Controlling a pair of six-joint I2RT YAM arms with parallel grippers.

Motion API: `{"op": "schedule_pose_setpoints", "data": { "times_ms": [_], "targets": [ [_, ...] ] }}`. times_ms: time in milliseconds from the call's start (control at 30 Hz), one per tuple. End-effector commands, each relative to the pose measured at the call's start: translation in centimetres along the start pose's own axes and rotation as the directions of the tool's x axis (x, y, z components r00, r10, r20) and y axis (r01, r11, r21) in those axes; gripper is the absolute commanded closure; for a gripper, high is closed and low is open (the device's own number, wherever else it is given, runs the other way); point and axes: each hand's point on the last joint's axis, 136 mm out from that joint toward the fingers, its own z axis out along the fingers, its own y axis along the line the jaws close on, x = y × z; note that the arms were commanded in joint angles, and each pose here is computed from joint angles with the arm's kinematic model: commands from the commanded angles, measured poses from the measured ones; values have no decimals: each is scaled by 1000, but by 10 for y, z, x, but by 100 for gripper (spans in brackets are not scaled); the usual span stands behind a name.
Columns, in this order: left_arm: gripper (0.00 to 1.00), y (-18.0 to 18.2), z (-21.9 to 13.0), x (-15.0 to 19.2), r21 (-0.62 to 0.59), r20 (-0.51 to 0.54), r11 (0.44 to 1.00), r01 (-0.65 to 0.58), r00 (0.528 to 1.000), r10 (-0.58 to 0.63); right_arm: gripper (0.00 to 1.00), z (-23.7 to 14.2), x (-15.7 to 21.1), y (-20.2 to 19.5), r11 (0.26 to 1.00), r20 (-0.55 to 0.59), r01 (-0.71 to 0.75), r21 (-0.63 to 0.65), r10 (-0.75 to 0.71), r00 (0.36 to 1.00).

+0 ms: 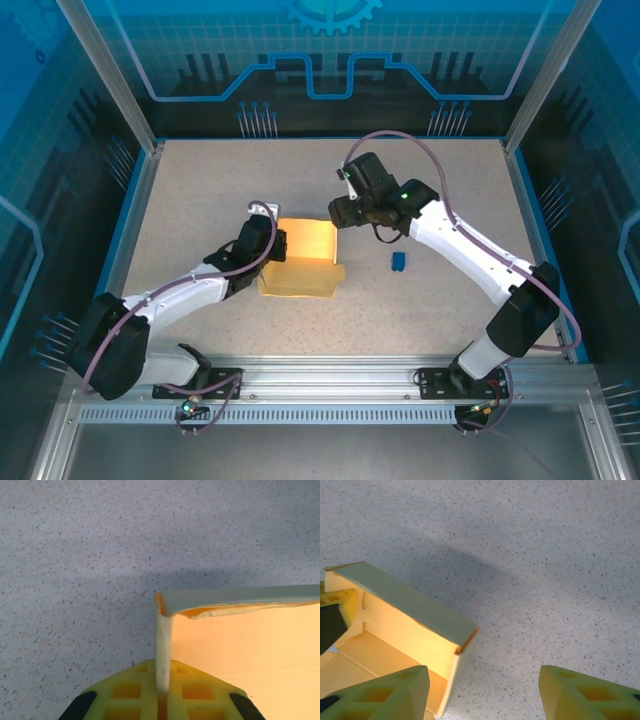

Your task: Fold the paper box

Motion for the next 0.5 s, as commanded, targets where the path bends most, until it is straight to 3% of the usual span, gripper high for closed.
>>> {"op": "schedule_pose_setpoints", "data": {
  "times_ms": [0,167,467],
  "targets": [
    [98,-3,-1,0,18,-27,1000,12,1000,-11,39,6,8,7,998,-26,24,-66,-26,999],
    [97,-4,0,2,27,-31,999,20,999,-19,38,25,23,21,995,-95,24,-98,-34,995],
    [97,-8,-2,-3,42,-18,999,28,999,-27,39,60,55,26,1000,-197,16,16,-12,980]
  ]
}}
